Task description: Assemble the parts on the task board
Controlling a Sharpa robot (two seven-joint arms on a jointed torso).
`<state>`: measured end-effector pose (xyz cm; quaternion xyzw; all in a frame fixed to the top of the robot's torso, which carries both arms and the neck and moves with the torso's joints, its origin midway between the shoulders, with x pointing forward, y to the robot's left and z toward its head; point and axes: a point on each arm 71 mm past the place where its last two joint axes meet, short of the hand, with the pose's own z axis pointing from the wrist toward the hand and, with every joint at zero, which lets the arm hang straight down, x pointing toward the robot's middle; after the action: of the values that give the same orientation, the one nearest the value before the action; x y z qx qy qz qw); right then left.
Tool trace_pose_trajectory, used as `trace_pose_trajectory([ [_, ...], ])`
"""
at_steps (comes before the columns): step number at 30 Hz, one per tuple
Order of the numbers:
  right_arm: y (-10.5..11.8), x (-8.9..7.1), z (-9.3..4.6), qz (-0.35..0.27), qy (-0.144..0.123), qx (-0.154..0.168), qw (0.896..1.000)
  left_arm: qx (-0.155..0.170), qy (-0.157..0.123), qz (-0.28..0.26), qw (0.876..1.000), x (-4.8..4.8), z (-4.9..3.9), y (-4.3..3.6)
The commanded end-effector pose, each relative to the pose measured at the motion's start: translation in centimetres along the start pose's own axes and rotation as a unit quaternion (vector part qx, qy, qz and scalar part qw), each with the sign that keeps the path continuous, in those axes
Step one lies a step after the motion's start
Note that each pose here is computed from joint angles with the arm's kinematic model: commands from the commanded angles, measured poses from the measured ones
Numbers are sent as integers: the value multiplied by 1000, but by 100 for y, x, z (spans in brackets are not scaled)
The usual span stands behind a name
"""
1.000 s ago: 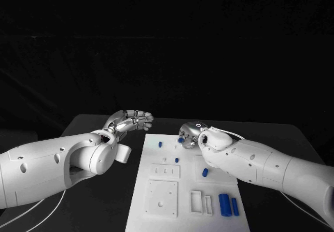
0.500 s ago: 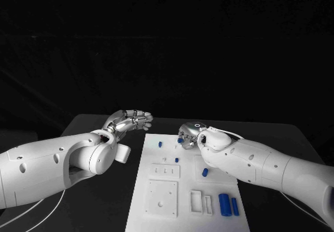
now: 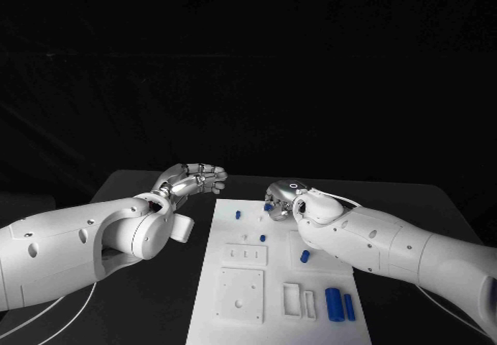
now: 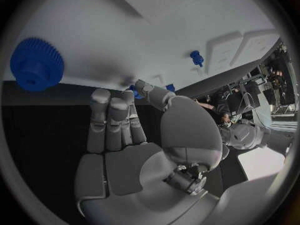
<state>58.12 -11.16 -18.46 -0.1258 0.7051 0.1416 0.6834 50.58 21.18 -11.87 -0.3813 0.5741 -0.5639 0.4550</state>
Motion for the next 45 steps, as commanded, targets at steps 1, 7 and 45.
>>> trace_pose_trajectory([
  [1,35,5,6,-4,4,-1,1000,5,8,-1,1000,20,5,-23],
  [7,61,26,16,-7,19,0,1000,6,7,0,1000,28,26,-21],
  [45,92,6,18,7,7,-19,1000,5,5,0,1000,22,34,-18],
])
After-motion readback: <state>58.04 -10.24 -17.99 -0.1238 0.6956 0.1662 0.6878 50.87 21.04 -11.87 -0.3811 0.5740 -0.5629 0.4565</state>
